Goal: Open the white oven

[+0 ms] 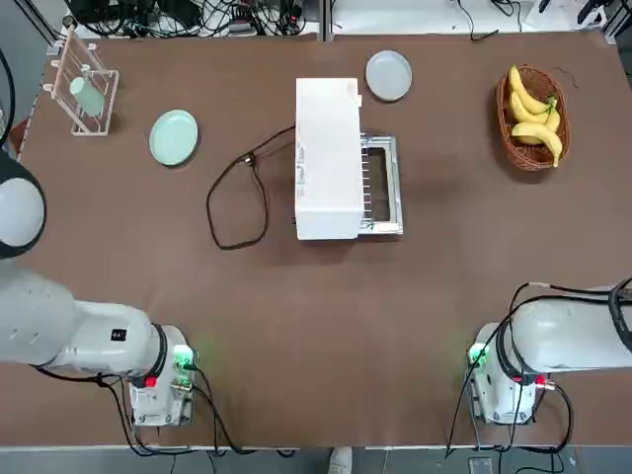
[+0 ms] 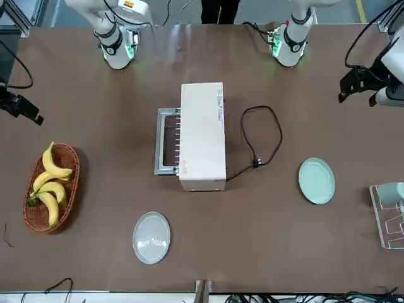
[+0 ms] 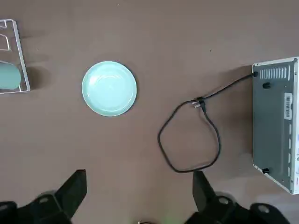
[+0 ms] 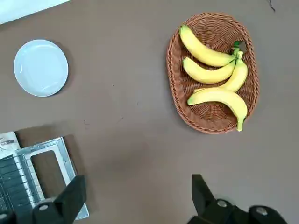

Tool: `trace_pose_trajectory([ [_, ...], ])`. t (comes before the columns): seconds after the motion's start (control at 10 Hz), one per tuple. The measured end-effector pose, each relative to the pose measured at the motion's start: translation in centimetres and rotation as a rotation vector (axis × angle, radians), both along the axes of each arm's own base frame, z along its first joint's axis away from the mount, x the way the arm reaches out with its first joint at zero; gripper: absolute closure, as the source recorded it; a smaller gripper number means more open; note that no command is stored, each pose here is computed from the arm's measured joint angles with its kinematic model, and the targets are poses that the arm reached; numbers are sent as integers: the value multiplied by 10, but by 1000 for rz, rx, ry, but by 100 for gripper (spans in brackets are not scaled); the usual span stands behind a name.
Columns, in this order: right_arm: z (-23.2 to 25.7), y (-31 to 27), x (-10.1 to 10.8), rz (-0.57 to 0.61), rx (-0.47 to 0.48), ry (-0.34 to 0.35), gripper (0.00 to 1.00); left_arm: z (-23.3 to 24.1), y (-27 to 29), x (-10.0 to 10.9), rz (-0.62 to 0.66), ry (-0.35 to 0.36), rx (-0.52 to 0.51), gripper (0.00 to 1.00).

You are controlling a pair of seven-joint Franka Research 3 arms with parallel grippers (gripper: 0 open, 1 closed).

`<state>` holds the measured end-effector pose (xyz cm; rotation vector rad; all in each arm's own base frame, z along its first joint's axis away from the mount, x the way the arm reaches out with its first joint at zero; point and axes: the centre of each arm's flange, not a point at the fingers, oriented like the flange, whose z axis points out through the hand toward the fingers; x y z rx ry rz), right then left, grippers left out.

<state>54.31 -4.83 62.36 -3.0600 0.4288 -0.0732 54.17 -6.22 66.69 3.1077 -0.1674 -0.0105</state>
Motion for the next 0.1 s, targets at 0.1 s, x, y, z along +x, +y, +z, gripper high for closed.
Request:
trace_pose_trajectory([
  [0.1,2,-2,-2,2,0,-1,0,1,0,0,0,-1,0,0],
])
